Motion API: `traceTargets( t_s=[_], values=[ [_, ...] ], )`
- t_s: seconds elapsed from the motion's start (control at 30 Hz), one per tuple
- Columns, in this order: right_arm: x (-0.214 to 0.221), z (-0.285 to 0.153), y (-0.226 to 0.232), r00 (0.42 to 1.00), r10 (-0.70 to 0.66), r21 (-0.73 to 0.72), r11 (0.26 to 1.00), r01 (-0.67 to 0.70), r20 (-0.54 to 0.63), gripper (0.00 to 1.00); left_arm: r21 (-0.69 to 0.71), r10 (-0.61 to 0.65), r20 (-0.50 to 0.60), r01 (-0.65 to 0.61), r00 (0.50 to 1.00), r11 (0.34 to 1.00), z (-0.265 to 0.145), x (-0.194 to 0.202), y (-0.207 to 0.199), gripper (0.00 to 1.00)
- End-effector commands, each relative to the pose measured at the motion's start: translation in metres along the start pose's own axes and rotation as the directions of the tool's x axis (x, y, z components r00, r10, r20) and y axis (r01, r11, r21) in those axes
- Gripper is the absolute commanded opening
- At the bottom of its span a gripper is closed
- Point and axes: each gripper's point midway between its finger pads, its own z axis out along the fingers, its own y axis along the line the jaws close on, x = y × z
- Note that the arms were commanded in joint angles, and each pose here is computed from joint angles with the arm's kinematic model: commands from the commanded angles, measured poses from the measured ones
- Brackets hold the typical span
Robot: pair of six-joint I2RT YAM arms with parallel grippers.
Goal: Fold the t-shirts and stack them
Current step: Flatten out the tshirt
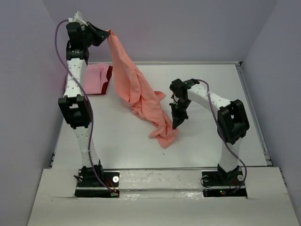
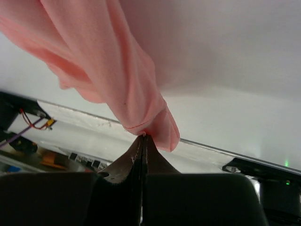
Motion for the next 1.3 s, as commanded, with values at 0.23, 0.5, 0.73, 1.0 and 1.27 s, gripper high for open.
traceTargets(
  t_s=[0.23, 0.5, 0.73, 1.0, 1.27],
  values=[
    [0.04, 0.005, 0.079, 0.99, -0.111, -0.098, 0.99, 0.102, -0.09, 0.31, 0.292, -0.01, 0.017, 0.004, 1.0, 0.957, -0.011, -0.024, -0.082, 0.0],
    [-0.042, -0.04, 0.078, 0.979, -0.103, -0.068, 0.991, 0.116, 0.174, 0.74, 0.311, 0.064, 0.059, -0.08, 0.996, 0.947, -0.086, -0.028, -0.15, 0.0],
    [-0.106, -0.052, 0.074, 0.858, -0.277, -0.006, 0.951, 0.31, 0.432, 0.71, 0.288, 0.061, 0.052, -0.073, 0.997, 0.955, -0.121, -0.018, -0.166, 0.0],
    [-0.162, -0.006, 0.067, 0.787, -0.339, 0.022, 0.923, 0.384, 0.515, 0.7, 0.237, 0.052, 0.011, -0.053, 0.999, 0.97, -0.132, 0.007, -0.148, 0.0],
    [-0.219, 0.003, 0.091, 0.741, -0.3, -0.062, 0.907, 0.418, 0.601, 0.69, 0.234, 0.061, -0.009, -0.057, 0.998, 0.971, -0.129, 0.015, -0.149, 0.0]
  ],
)
